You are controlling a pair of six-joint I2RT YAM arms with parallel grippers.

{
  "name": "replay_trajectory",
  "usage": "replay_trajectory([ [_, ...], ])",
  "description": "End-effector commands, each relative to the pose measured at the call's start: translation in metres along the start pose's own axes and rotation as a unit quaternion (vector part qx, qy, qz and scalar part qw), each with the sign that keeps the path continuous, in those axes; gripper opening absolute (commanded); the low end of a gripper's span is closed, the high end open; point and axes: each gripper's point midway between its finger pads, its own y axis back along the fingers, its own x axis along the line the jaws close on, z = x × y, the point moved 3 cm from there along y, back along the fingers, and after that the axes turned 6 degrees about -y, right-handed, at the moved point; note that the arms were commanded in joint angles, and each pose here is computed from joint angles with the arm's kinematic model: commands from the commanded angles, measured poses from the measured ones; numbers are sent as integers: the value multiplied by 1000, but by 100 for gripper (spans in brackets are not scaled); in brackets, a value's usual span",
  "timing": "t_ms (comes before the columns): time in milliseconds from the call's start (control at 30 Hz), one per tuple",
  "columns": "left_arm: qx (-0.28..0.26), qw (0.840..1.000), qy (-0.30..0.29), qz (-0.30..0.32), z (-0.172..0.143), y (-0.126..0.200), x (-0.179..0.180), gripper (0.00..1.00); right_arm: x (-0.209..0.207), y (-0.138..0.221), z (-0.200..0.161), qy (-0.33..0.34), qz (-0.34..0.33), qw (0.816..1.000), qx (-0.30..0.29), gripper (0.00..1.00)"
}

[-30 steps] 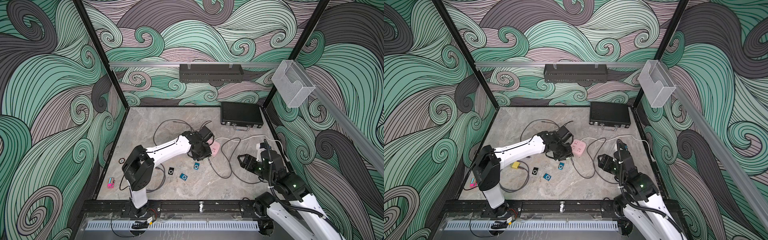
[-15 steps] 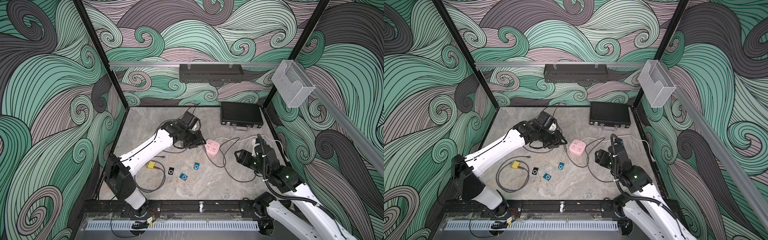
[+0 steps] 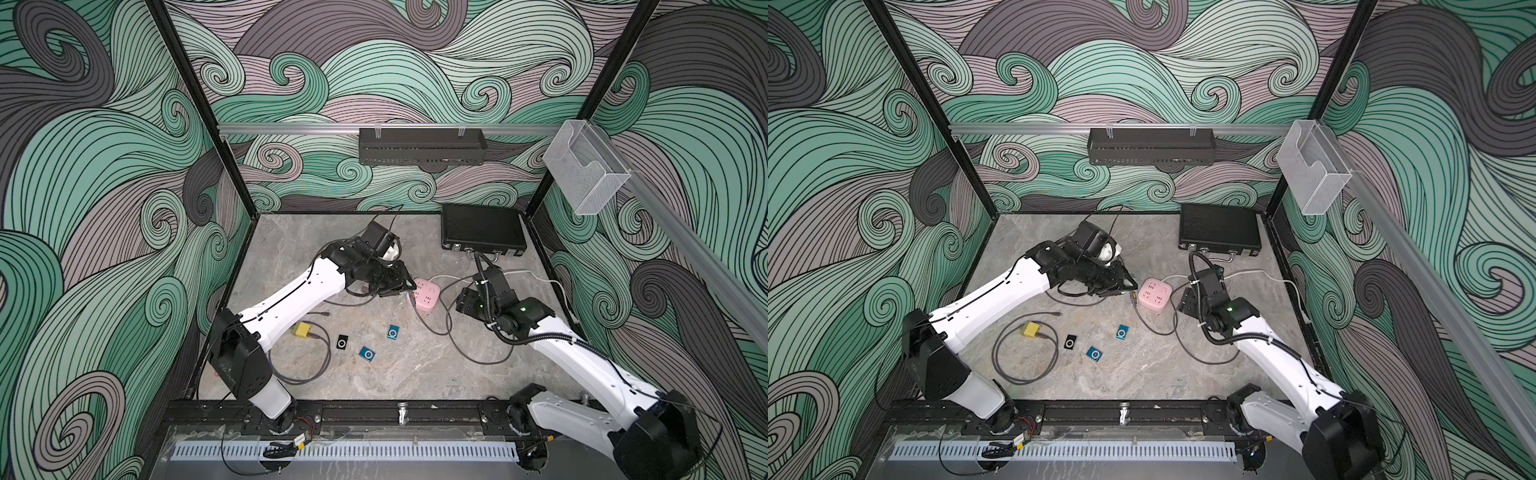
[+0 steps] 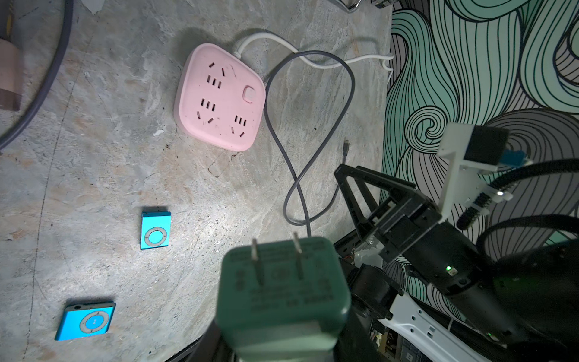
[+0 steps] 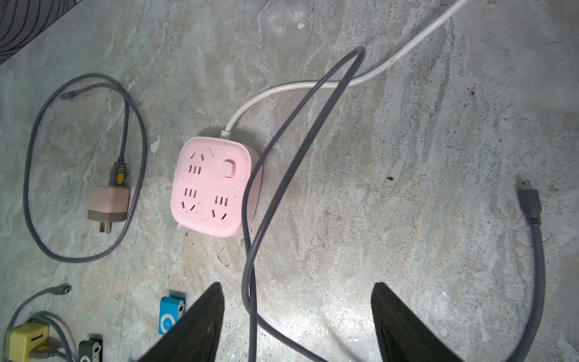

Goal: Charge mp3
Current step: Pick up the plug from the center of the board.

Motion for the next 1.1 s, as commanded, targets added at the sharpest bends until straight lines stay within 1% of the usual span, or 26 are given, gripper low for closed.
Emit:
replay_trajectory([
  [0, -15, 999, -35, -32, 8, 11, -15, 28, 14, -9, 19, -5, 4, 1000, -20, 74],
  [67, -16, 998, -41, -39, 9, 12, -17, 28, 17, -22, 22, -6, -4, 1000, -9, 72],
  [133, -17, 997, -50, -47, 9, 13, -20, 28, 18, -35, 21, -8, -12, 1000, 6, 66],
  [300, -34, 995, -71, -56, 14, 24, -26, 28, 23, -60, 22, 6, -32, 999, 29, 43],
  [367, -44, 995, -74, -57, 18, 30, -26, 28, 27, -63, 26, 15, -38, 999, 30, 30],
  [467, -57, 994, -77, -57, 24, 38, -24, 28, 32, -60, 36, 30, -44, 998, 23, 14],
  [567, -71, 993, -78, -44, 29, 48, -17, 28, 38, -47, 51, 43, -46, 998, 9, 4],
  [667, -91, 993, -76, -24, 36, 58, -6, 28, 41, -27, 67, 48, -37, 998, -12, 0],
  [800, -117, 990, -75, -1, 46, 69, 8, 28, 41, -3, 88, 42, -21, 998, -41, 0],
  [1000, -153, 985, -71, 20, 61, 94, 30, 28, 36, 33, 129, 2, 15, 996, -88, 0],
  [1067, -166, 983, -68, 43, 63, 105, 42, 28, 34, 46, 145, -11, 22, 994, -104, 0],
])
